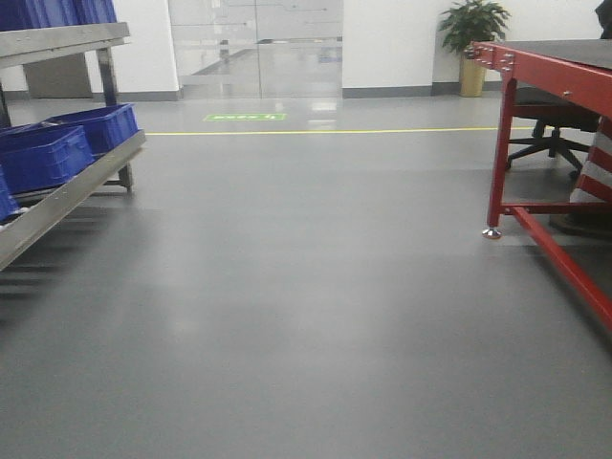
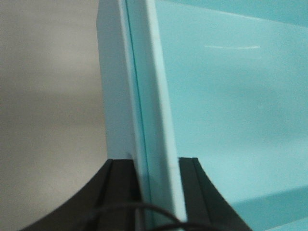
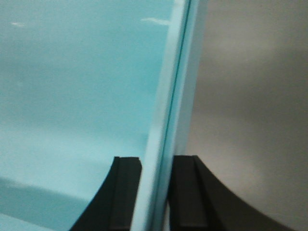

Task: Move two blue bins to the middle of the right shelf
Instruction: 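Drive across the open floor holding the teal bin in both grippers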

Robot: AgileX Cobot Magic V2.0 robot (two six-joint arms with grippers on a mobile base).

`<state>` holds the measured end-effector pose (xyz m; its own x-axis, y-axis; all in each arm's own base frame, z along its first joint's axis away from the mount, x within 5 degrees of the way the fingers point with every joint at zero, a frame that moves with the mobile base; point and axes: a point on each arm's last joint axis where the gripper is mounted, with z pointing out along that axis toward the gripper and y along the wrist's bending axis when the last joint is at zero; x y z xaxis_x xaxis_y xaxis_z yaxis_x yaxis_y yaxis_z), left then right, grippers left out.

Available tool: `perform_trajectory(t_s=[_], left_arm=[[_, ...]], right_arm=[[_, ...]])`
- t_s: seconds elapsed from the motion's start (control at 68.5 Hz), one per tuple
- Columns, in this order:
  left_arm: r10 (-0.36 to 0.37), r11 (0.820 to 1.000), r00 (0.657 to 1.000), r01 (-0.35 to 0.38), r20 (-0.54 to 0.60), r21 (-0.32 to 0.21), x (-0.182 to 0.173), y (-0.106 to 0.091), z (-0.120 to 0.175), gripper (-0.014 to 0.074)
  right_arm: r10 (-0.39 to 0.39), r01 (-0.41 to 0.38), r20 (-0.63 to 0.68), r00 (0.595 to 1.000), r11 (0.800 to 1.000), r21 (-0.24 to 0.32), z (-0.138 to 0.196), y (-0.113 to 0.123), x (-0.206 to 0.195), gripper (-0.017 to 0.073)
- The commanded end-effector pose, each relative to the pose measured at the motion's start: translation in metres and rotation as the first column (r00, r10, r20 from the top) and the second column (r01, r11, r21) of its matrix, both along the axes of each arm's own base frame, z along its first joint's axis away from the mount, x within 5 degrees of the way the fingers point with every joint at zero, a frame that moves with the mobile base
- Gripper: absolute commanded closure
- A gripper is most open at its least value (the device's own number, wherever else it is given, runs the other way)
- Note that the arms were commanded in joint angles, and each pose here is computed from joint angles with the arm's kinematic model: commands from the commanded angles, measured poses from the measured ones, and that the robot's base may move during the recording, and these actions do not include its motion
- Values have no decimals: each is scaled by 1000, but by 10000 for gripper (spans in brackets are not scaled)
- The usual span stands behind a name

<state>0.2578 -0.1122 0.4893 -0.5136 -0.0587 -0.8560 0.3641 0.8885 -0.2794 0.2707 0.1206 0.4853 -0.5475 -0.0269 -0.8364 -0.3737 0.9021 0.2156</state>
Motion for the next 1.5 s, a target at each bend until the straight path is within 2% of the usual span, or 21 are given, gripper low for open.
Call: perform_trajectory(t_s=[0.0,1.489], left_arm=[[-28,993,996,37,90,-110,-6,-5,18,704],[-28,993,996,37,90,-110,-6,-5,18,704]], right_arm=[[27,-34,77,997,995,91,14,6,-4,713],[27,-34,77,997,995,91,14,6,-4,713]])
